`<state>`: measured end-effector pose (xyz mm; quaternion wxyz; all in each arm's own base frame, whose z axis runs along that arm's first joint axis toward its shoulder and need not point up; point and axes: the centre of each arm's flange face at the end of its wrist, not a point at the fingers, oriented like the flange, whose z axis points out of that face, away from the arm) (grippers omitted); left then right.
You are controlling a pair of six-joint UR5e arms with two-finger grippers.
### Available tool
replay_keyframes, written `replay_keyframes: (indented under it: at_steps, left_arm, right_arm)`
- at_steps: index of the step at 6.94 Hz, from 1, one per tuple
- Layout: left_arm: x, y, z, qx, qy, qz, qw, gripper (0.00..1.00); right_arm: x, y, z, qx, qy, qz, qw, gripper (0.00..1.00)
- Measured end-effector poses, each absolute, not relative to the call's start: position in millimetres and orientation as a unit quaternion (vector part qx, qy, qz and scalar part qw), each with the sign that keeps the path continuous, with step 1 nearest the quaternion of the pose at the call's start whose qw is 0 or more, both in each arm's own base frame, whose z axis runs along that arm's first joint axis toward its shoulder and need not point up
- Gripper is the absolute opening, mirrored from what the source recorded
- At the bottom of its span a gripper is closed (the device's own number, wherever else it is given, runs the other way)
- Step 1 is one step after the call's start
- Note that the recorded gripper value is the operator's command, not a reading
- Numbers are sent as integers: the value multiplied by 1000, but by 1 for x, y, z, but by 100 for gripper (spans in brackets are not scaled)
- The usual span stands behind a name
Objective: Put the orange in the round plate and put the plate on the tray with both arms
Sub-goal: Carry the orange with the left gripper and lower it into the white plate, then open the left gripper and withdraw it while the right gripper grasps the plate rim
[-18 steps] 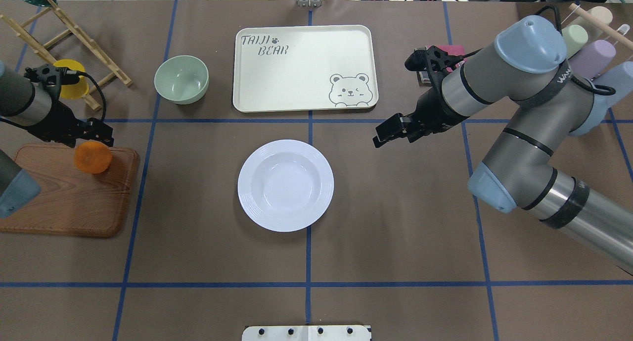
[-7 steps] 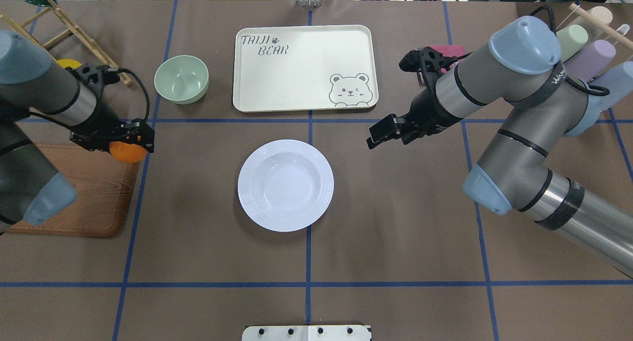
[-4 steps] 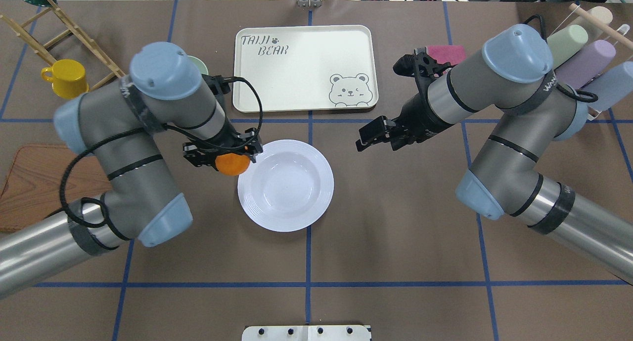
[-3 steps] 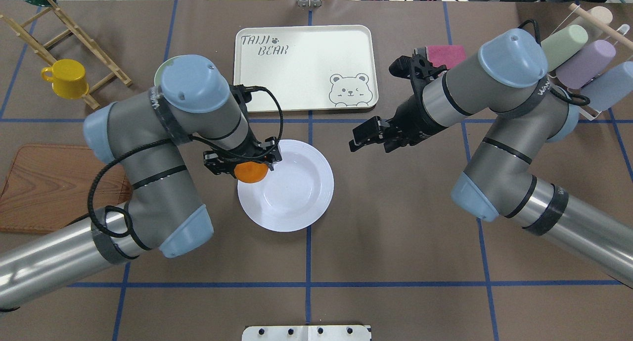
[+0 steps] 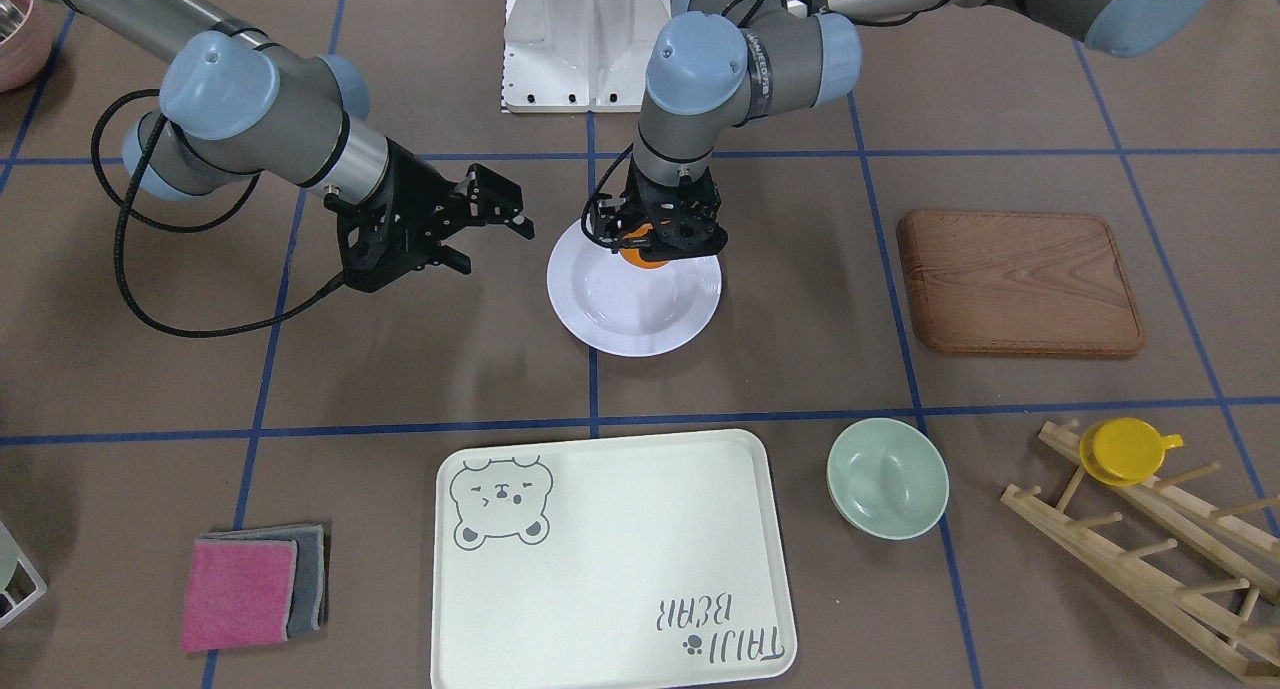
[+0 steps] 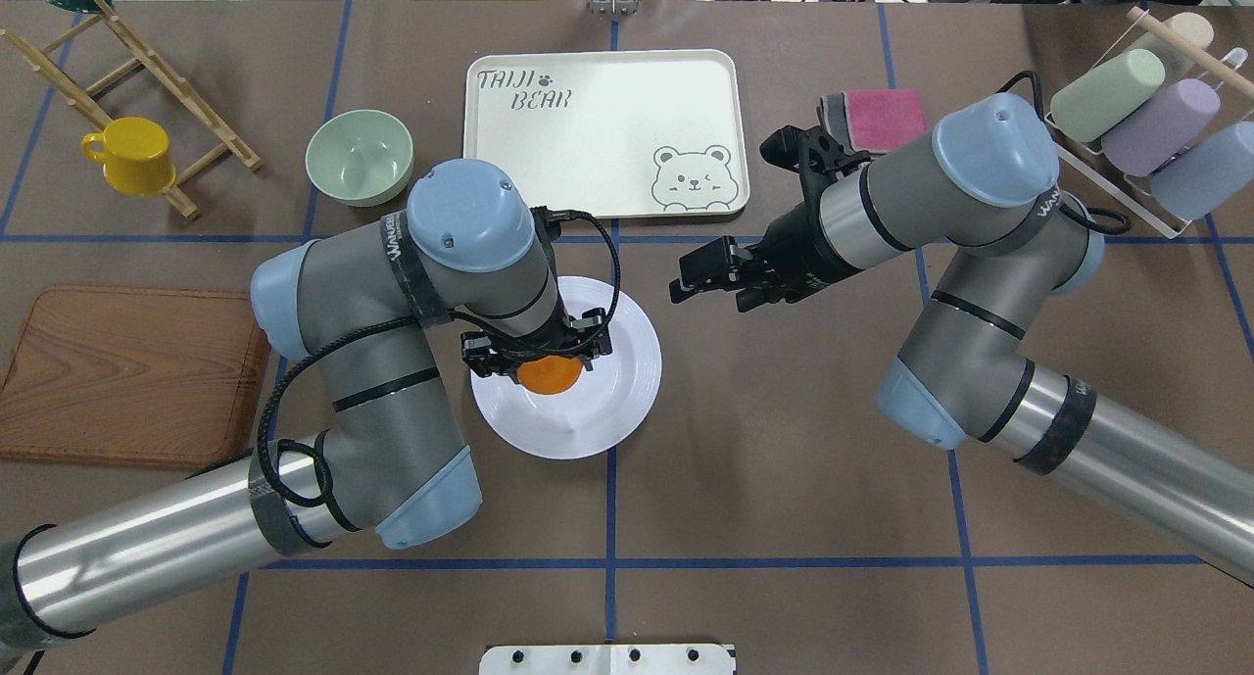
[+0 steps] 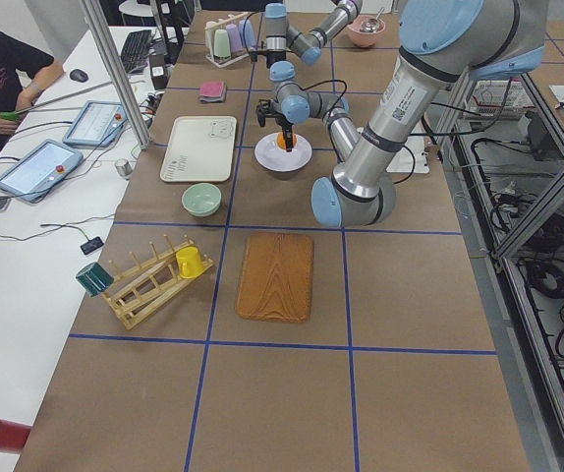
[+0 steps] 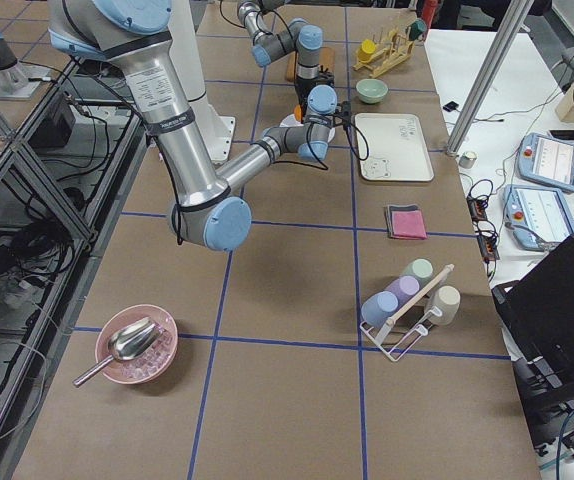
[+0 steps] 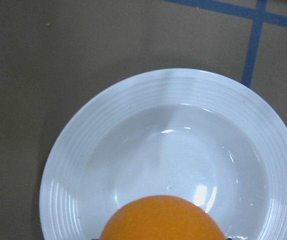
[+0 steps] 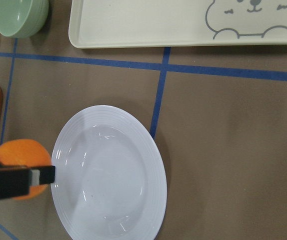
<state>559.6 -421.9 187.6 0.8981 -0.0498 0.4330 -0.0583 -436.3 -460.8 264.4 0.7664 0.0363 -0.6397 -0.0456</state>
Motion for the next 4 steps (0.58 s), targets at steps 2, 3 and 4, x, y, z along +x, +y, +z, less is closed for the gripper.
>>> replay_keyframes:
  at_steps: [2,3,4]
  left_arm:
    - [557,-421,185,-38,436,-57,898,99]
    - [550,-421,180,-33,440,-57,895,99]
    - [530,-421,182,-27,444,-53,894,99]
  right_arm:
    - [-439,-458,265,35,-641,-46,765,100]
    - [-444,-455,264,35,-641,-48,765,100]
    - [-456,-446,263,41,-642,-44,764,100]
